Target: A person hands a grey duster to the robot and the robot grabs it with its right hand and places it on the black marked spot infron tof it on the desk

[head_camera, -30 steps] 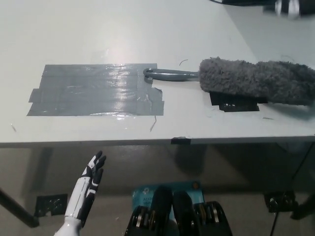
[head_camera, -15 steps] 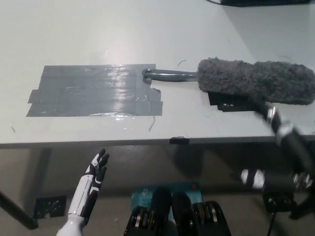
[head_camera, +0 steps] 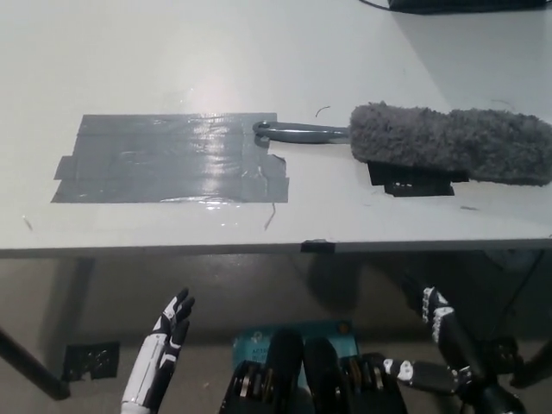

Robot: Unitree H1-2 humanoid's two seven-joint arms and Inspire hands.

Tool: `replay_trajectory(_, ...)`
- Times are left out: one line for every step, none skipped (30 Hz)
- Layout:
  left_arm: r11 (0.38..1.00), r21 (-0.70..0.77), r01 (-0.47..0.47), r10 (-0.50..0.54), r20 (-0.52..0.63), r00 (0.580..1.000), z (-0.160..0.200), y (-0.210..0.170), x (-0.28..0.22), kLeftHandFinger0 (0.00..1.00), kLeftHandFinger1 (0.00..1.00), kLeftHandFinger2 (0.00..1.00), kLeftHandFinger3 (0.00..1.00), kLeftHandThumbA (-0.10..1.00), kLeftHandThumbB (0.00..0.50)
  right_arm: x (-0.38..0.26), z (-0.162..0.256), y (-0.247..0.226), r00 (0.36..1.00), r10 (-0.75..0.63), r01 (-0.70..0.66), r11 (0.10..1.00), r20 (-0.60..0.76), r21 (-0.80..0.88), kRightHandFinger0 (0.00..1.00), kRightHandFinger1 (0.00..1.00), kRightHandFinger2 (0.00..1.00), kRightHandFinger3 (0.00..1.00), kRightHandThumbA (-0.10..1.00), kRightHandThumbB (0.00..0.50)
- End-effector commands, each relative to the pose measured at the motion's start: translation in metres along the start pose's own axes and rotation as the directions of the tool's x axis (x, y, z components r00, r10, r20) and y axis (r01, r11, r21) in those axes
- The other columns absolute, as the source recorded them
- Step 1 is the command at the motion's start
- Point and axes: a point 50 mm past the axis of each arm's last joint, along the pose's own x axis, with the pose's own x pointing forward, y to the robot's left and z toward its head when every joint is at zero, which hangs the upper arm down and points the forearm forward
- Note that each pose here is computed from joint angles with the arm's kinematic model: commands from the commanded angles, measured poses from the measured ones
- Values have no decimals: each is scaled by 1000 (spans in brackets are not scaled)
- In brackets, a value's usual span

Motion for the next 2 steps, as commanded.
replay_trajectory(1000,2,-2,2,65,998,12,1,3,1000,1000,1000,1000,1000,268,0,-1,0,994,-17,25,997,108,-68,1000,1000,1000,1000,997,208)
replay_trajectory(1000,1,-2,2,65,998,12,1,3,1000,1000,1000,1000,1000,269,0,-2,0,994,-17,25,997,108,-69,1000,1000,1000,1000,996,207)
